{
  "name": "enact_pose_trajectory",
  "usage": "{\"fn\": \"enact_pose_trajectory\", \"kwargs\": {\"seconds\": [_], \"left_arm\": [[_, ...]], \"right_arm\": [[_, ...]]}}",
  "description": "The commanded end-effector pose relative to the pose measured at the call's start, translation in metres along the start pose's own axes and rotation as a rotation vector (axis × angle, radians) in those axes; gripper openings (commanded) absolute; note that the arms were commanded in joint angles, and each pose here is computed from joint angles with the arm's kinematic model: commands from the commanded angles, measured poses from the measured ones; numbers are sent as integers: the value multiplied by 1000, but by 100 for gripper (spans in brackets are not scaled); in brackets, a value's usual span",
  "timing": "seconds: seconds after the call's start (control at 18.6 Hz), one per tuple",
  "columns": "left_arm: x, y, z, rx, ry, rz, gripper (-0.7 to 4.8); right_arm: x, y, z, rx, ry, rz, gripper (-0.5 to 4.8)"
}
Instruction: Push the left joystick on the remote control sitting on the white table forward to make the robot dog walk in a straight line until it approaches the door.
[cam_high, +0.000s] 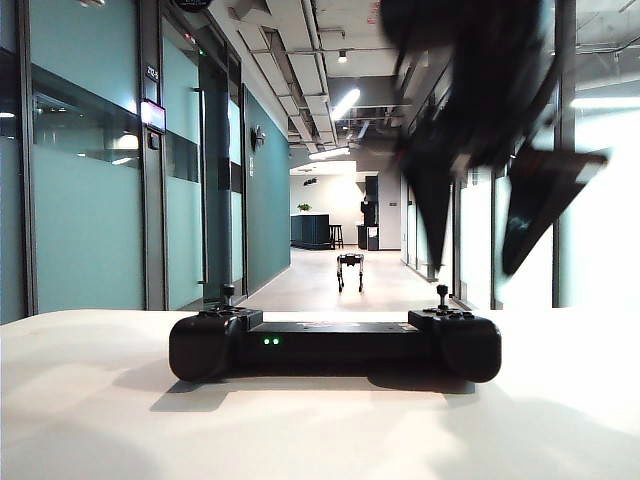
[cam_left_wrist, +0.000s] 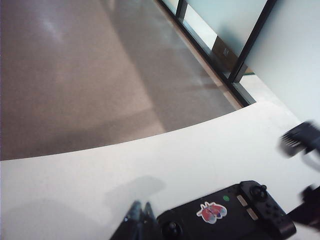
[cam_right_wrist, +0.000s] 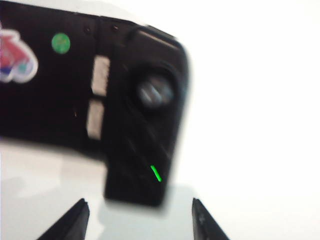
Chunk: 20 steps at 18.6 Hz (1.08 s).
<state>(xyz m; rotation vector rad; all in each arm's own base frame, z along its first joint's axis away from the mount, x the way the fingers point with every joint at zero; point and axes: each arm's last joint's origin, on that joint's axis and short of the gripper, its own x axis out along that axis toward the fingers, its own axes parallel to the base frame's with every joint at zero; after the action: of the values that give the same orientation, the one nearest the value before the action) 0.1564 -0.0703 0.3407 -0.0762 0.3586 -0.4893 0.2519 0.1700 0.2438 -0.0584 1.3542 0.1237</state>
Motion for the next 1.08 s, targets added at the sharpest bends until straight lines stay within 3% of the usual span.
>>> {"fn": "enact_pose_trajectory", "kwargs": {"seconds": [0.05,0.27,0.43,0.65,1.08], "left_arm": [[-10,-1,-4,-3,30,0,-6],[-16,1,-27,-3,62,3,-6],[-19,4,-52,3,9,-3,-6],[-22,7,-77,16,-96,-17,-6],[-21,13,-119,53,-280,-22,-6]], "right_arm": [[-39,-11,-15,-63,-63,8,-12],[-81,-24,-28,-156,-317,24,-3],[-93,-31,-40,-206,-599,113,-3],[-85,-41,-61,-223,-860,182,-3],[-73,-44,-69,-223,-853,180,-1]]}}
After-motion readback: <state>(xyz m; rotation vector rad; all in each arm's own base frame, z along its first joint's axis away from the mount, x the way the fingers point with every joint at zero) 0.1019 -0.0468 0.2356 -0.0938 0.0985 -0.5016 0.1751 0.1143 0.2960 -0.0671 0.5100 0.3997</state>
